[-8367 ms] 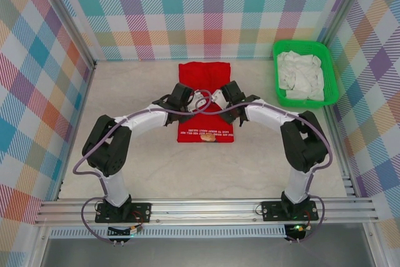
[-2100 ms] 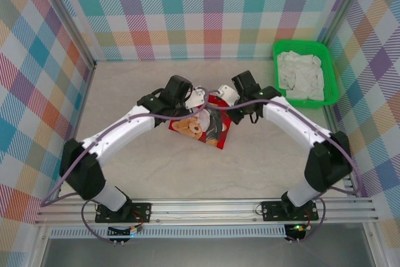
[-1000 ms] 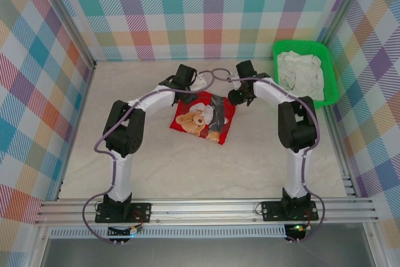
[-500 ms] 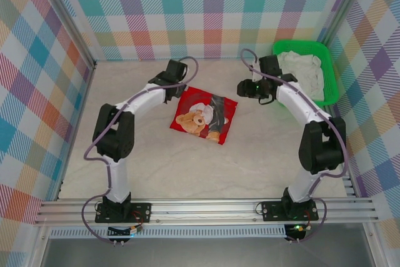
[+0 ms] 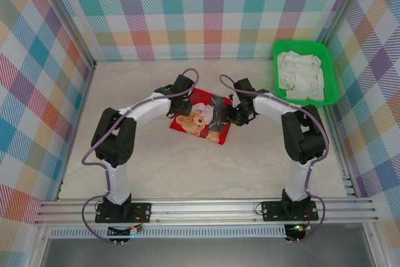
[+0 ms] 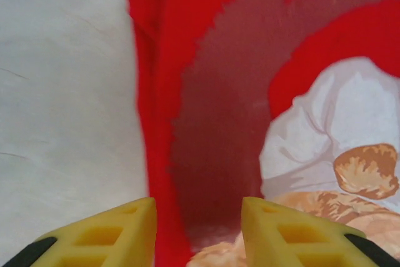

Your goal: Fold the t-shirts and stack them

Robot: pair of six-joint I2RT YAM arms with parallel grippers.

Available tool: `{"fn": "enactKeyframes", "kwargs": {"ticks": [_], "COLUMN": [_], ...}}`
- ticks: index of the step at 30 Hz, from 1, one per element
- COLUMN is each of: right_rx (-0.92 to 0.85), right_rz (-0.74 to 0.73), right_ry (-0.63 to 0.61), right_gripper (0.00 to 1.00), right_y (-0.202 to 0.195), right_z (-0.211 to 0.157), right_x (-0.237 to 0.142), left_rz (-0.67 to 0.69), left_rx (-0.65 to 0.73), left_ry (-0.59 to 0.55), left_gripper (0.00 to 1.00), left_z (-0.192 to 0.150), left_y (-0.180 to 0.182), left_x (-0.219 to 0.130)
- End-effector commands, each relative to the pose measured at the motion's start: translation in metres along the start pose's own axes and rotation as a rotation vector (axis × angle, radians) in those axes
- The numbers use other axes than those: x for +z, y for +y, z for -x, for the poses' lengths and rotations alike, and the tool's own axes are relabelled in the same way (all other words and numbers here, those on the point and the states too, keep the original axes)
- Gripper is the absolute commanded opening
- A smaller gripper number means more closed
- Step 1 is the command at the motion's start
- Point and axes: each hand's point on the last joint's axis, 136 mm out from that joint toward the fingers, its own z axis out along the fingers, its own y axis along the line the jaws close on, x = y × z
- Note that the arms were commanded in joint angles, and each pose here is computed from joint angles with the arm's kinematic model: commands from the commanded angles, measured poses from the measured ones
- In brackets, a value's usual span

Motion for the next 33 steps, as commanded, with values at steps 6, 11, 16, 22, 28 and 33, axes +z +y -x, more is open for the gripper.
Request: {"fn": "enactKeyframes", "kwargs": {"ticks": [6,11,16,22,28,33], "right_rx": [0.032,0.034,0.043,0.052,0.101,0.144], "right_rz": [-0.062,-0.062,-0.061,-0.066,0.006,0.062], "right_ry": [0.071,0.086,0.068,0.025,-0.021,-0.07], "right_gripper": [0.31,0.21,0.19,0.19,0.19,0.2], "right_y": [-0.016,-0.021,-0.03,-0.041,-0.047,-0.054], "right_z": [0.012,0.036,0.076,0.136,0.183,0.203], "right_x": [0.03,0.042,0.044,0.044,0.05,0.053], "left_rz": [0.011,0.063,0.078,0.048,0.013,0.018], "left_rx": [-0.046,-0.038,-0.061,-0.064,-0.025,-0.021], "left_ry": [0.086,0.131,0.139,0.113,0.082,0.065], "left_gripper": [0.39,0.38,0.37,0.37,0.38,0.4], "left_z": [-0.012,-0.016,0.0,0.039,0.075,0.093], "left_y": [-0.014,-0.007,0.008,0.025,0.031,0.042], "left_x": [0.04,0.068,0.09,0.108,0.126,0.137]}}
